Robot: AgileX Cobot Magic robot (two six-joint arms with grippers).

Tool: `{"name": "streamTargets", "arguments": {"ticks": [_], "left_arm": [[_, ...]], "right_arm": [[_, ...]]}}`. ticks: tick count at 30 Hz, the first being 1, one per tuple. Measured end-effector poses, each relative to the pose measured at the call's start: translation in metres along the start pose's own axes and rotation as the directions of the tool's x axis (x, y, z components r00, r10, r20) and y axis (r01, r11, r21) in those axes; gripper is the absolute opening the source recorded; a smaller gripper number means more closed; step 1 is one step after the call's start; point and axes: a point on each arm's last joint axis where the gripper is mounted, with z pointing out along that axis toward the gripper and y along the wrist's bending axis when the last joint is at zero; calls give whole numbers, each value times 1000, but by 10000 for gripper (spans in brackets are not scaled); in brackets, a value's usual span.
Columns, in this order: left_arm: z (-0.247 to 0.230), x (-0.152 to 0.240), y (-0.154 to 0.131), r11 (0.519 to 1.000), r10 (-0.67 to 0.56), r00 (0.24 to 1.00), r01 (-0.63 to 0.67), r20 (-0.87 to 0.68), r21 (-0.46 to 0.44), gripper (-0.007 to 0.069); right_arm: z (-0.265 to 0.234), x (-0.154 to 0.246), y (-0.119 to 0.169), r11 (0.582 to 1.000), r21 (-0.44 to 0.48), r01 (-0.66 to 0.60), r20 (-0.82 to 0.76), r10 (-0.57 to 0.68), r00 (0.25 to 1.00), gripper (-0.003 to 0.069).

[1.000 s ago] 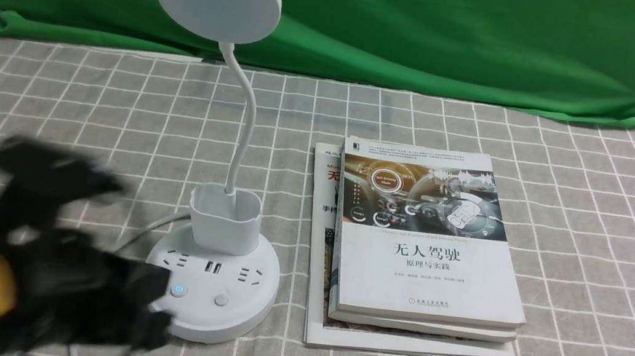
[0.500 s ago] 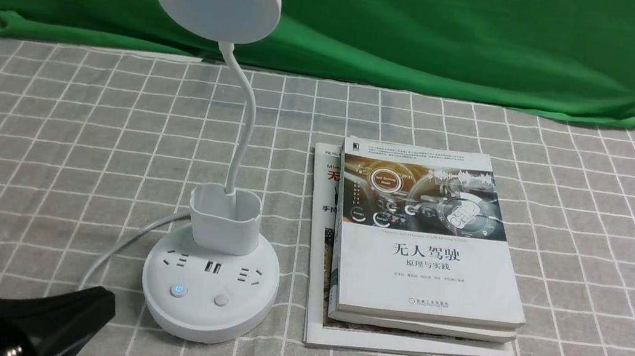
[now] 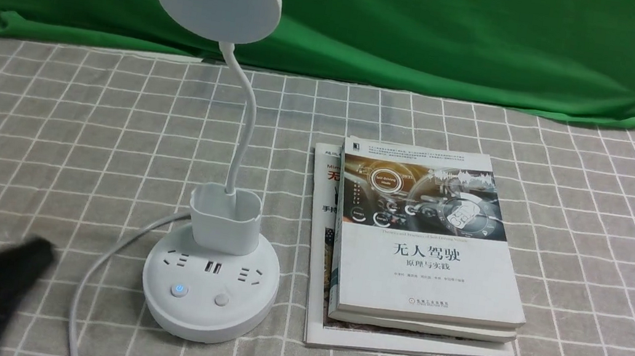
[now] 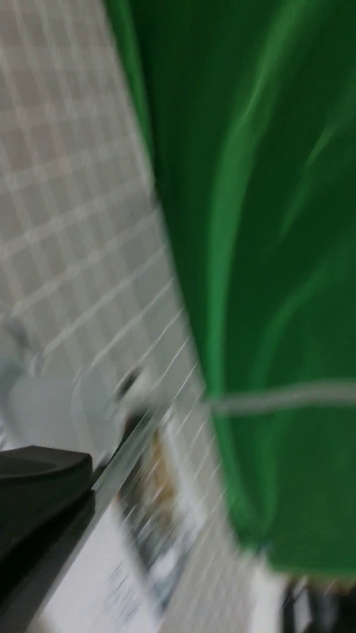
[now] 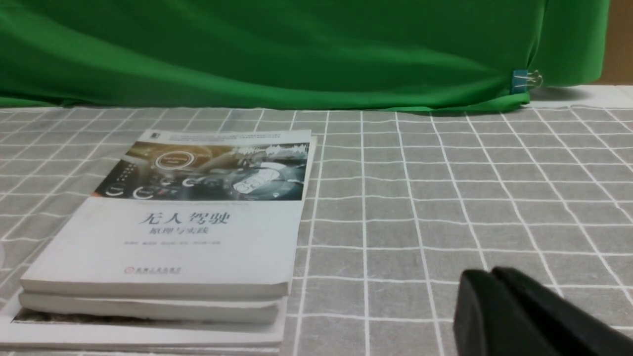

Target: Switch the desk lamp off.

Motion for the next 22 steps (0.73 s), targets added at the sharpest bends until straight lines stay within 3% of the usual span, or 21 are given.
{"name": "streamTargets", "arguments": {"ticks": [8,16,22], "left_arm": [[-30,7,19,951,-60,998,53,-11,-305,1],[-38,26,13,945,-177,975,129,-136,-301,1],[-38,29,11,954,-164,972,114,-166,-279,1]], "right_arm": [[0,0,0,1000,0,0,0,0,1000,36],[0,0,0,1000,0,0,0,0,1000,36],[0,0,0,1000,0,0,0,0,1000,36]]}}
